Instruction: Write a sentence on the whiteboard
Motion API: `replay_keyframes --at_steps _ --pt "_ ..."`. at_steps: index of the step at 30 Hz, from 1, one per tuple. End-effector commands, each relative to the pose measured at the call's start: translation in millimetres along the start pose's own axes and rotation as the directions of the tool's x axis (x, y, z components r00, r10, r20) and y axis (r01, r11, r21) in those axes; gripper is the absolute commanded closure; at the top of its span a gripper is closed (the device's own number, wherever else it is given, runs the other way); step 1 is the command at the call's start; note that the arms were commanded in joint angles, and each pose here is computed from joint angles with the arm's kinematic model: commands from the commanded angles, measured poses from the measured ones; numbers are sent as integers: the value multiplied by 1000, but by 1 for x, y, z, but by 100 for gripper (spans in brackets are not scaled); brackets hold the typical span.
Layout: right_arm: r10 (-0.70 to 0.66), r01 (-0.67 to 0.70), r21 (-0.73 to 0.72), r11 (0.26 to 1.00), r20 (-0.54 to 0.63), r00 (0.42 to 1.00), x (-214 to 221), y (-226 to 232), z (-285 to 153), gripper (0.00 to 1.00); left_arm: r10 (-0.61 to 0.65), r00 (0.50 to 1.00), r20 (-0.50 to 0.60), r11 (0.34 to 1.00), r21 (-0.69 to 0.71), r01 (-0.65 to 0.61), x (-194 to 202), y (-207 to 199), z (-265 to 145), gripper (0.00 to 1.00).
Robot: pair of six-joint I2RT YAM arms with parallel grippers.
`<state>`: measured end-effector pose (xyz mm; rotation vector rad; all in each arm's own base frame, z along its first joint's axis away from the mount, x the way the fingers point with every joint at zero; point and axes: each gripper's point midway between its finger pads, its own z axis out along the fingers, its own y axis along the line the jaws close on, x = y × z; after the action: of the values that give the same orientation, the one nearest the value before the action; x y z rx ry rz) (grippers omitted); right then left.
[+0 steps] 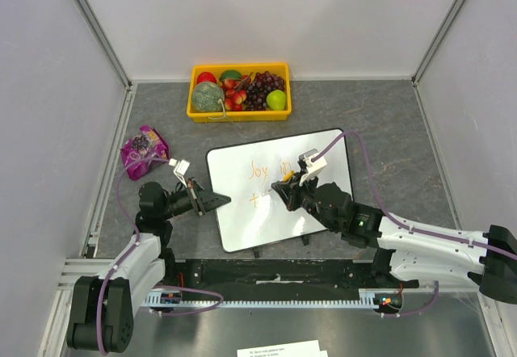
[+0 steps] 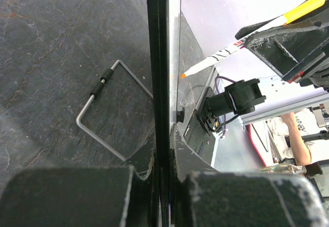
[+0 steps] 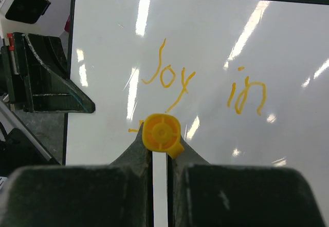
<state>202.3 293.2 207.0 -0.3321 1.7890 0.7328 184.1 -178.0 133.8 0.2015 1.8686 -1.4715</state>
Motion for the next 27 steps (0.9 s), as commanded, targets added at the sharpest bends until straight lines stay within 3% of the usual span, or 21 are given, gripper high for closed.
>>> replay_keyframes --at_steps 1,27 --pt "0 -1 19 1000 28 1000 -10 -1 0 100 87 996 -7 996 -5 -87 7 8 -1 98" --pt "-57 57 -6 998 -107 993 35 -7 0 100 88 996 -7 996 -5 -88 7 8 -1 98"
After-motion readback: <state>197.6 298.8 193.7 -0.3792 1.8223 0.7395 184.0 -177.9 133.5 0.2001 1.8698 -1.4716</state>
